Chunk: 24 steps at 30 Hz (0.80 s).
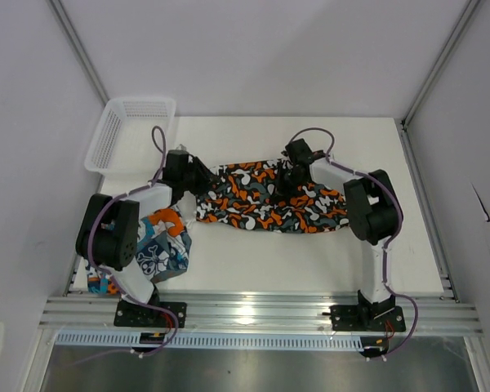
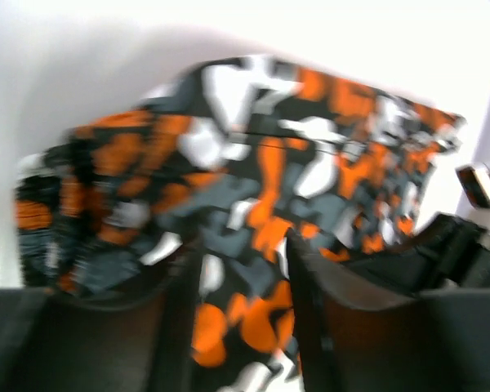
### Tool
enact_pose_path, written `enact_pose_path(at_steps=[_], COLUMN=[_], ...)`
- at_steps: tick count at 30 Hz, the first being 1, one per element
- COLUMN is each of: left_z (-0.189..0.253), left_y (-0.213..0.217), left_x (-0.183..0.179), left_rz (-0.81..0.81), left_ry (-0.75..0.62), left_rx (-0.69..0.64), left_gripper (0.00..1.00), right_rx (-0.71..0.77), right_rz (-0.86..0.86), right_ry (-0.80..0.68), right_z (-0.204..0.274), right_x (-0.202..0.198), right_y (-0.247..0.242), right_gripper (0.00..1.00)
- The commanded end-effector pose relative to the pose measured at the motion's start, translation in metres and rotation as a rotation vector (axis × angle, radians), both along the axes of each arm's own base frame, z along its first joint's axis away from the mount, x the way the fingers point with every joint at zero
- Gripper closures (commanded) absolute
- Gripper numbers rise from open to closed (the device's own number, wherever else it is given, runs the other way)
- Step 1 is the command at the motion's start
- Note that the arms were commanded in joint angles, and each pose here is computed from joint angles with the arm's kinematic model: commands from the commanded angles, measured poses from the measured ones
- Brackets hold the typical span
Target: Fold and stack the shorts
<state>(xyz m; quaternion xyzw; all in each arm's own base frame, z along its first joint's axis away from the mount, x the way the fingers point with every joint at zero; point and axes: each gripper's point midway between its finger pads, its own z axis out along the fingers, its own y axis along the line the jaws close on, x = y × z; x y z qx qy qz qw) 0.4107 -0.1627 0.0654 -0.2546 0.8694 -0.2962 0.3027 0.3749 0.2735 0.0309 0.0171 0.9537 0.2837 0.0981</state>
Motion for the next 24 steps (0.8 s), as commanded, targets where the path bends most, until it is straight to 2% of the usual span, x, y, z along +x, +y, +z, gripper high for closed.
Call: enact_pose_path(at_steps=[1, 2, 4, 5, 8, 11, 15, 19, 24], left_z=[0.052, 0.069, 0.076, 0.088, 0.086, 0.08, 0.066, 0.051, 0.033], left_y=[-0.011, -0.012, -0.01, -0.007, 0.0, 0.005, 0.009, 0.036, 0.054], left_x=[0.002, -0.002, -0.014, -0.018, -0.028, -0.026, -0.02, -0.016, -0.023], left_rz=[-0.099, -0.109, -0.127, -0.127, -0.133, -0.134, -0.185, -0.118, -0.075], left_ry=[-0.167, -0.203, -0.212, -0.239, -0.228, -0.218, -0.194, -0.168, -0.181], left_rx=[-0.02, -0.028, -0.022, -0.018, 0.008, 0.012, -0.017, -0.01, -0.001], left_gripper=[0.49, 0.46, 0.38, 0.37, 0.37, 0.37, 0.39, 0.38, 0.37], right_rx=[0.003, 0.044, 0.11, 0.166, 0.332, 0.436, 0.51, 0.577, 0.54], right_rz=[0.013, 0.007, 0.016, 0.032, 0.121, 0.21, 0.278, 0.294, 0.189], right_ry=[-0.151, -0.224, -0.244, -0.293, -0.326, -0.317, -0.317, -0.282, -0.21], right_z=[0.042, 0.062, 0.074, 0.087, 0.116, 0.125, 0.123, 0.106, 0.051], right_x=[0.008, 0.015, 0.006, 0.008, -0.013, -0.037, -0.056, -0.066, -0.053], right_y=[-0.001, 0.004, 0.016, 0.027, 0.062, 0.099, 0.144, 0.175, 0.185], right_gripper=[0.99, 0.97, 0.96, 0.95, 0.95, 0.94, 0.94, 0.94, 0.96])
